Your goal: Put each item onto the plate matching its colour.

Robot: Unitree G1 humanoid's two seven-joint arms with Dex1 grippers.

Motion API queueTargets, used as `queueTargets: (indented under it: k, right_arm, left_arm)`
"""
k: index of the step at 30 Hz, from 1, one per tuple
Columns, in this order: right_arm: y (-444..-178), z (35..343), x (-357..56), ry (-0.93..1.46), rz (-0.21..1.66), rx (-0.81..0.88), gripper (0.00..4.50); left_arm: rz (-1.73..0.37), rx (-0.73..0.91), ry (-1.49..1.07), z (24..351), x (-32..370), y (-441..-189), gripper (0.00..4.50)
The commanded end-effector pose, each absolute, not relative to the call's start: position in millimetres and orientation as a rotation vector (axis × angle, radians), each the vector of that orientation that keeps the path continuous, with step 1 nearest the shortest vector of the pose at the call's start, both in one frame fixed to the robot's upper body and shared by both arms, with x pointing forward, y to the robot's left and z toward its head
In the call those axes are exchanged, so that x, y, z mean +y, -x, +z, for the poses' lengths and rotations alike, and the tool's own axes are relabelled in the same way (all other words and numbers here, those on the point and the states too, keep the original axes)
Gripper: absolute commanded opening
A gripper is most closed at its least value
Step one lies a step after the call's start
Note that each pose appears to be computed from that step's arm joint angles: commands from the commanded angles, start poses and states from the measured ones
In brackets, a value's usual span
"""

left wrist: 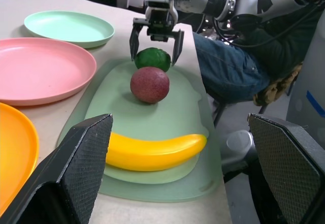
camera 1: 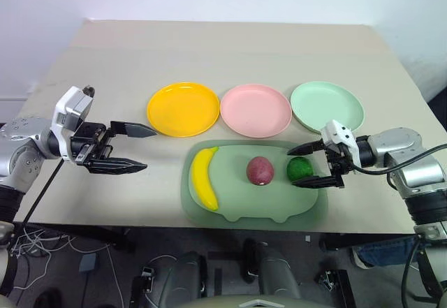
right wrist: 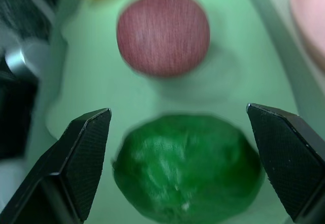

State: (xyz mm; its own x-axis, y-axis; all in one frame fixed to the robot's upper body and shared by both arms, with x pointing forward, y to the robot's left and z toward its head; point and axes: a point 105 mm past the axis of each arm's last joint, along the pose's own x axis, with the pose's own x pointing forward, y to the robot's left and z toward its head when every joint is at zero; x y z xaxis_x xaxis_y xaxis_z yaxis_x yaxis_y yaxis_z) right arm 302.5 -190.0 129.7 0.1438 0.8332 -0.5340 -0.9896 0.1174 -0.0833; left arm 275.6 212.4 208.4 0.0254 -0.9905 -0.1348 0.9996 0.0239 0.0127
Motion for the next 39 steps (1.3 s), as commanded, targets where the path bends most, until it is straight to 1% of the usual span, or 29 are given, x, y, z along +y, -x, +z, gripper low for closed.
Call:
queueTargets:
  k: [1, 4, 5, 8, 9, 11, 14, 15, 20, 24, 26, 28, 32, 34, 37, 39]
  right_arm:
    - [-305, 125, -194, 0.568, 1.372, 0.404, 4.5]
    - [-304, 113, -200, 0.65, 1.368, 0.457, 4.5]
    - [-308, 109, -202, 0.656, 1.343, 0.475, 4.5]
    - [-313, 115, -197, 0.587, 1.326, 0.449, 4.5]
    - [-314, 115, -198, 0.568, 1.322, 0.463, 4.5]
    - [-314, 119, -199, 0.524, 1.321, 0.492, 4.11]
    - [-320, 125, -200, 0.527, 1.288, 0.457, 3.35]
    - [-321, 126, -200, 0.522, 1.291, 0.457, 3.25]
    - [-324, 128, -203, 0.525, 1.277, 0.453, 3.25]
    - [-335, 158, -195, 0.348, 1.253, 0.347, 3.25]
    - [-345, 175, -196, 0.279, 1.214, 0.301, 3.25]
    - [-350, 190, -197, 0.24, 1.195, 0.257, 3.25]
    - [-360, 209, -198, 0.181, 1.156, 0.196, 3.25]
    - [-380, 213, -205, 0.211, 1.033, 0.15, 3.25]
    - [-413, 211, -225, 0.223, 0.776, 0.145, 3.25]
    - [-425, 211, -235, 0.252, 0.668, 0.133, 3.25]
  left_arm:
    - [-1.54, 0.072, -0.157, 221, 214, -274, 4.46]
    - [-1.541, 0.071, -0.16, 223, 214, -274, 4.46]
    - [-1.54, 0.071, -0.16, 223, 214, -274, 4.46]
    - [-1.533, 0.062, -0.165, 224, 215, -276, 4.46]
    - [-1.531, 0.061, -0.165, 224, 215, -276, 4.46]
    - [-1.533, 0.064, -0.167, 224, 215, -276, 4.5]
    - [-1.533, 0.068, -0.167, 224, 215, -275, 4.5]
    - [-1.532, 0.066, -0.165, 224, 215, -276, 4.5]
    - [-1.523, 0.068, -0.164, 223, 216, -276, 4.5]
    - [-1.521, 0.069, -0.161, 222, 217, -276, 4.5]
    - [-1.522, 0.068, -0.16, 222, 217, -276, 4.5]
    - [-1.522, 0.066, -0.158, 222, 216, -276, 4.5]
    - [-1.52, 0.064, -0.156, 223, 217, -276, 4.5]
    - [-1.52, 0.061, -0.153, 223, 217, -276, 4.5]
    - [-1.52, 0.062, -0.156, 222, 216, -276, 4.5]
    - [-1.521, 0.064, -0.154, 222, 217, -276, 4.5]
